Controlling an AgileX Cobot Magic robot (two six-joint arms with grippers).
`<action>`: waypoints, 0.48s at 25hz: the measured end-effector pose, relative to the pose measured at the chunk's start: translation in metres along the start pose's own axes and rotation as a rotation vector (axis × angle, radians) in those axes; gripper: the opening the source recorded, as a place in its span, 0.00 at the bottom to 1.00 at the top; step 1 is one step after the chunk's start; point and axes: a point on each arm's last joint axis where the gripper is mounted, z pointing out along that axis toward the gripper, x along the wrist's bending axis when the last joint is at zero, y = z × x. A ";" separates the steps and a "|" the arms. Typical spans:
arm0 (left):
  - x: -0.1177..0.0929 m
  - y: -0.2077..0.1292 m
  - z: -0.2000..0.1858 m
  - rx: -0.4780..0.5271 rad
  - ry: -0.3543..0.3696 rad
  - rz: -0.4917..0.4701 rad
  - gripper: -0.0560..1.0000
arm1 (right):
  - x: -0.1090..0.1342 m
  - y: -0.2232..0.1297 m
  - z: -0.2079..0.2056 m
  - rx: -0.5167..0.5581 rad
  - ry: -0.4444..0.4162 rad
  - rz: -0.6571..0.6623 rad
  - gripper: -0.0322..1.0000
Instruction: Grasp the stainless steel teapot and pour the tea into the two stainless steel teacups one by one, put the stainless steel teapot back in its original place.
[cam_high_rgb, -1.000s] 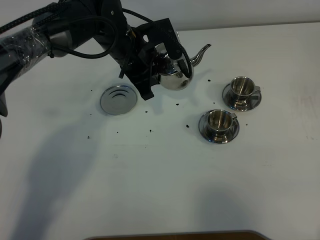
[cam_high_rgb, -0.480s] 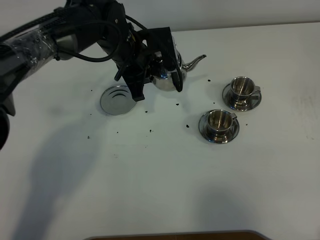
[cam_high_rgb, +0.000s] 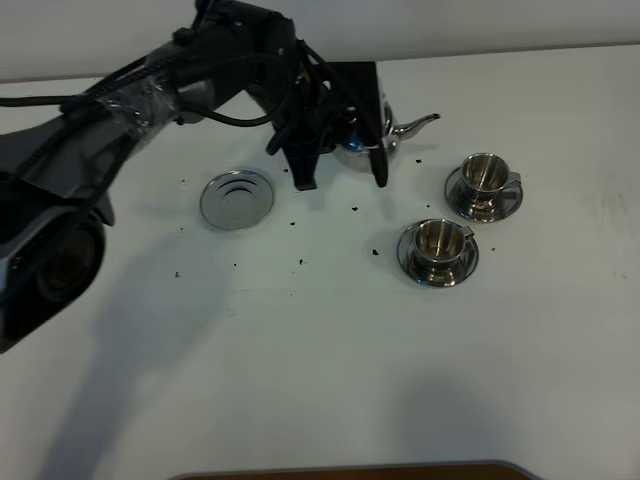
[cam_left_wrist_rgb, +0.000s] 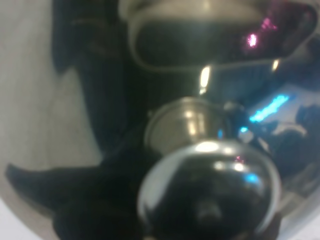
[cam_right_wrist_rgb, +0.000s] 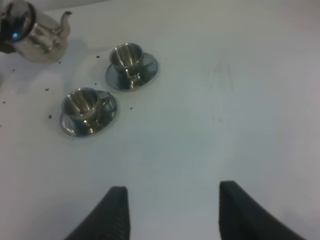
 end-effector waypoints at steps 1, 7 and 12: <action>0.001 0.005 0.002 -0.001 0.009 0.016 0.28 | 0.000 0.000 0.000 0.000 0.000 0.000 0.44; -0.009 0.026 0.023 0.041 0.031 0.129 0.28 | 0.000 0.000 0.000 0.000 0.000 0.000 0.44; -0.012 0.039 0.025 0.046 0.082 0.198 0.28 | 0.000 0.000 0.000 0.000 0.000 0.000 0.44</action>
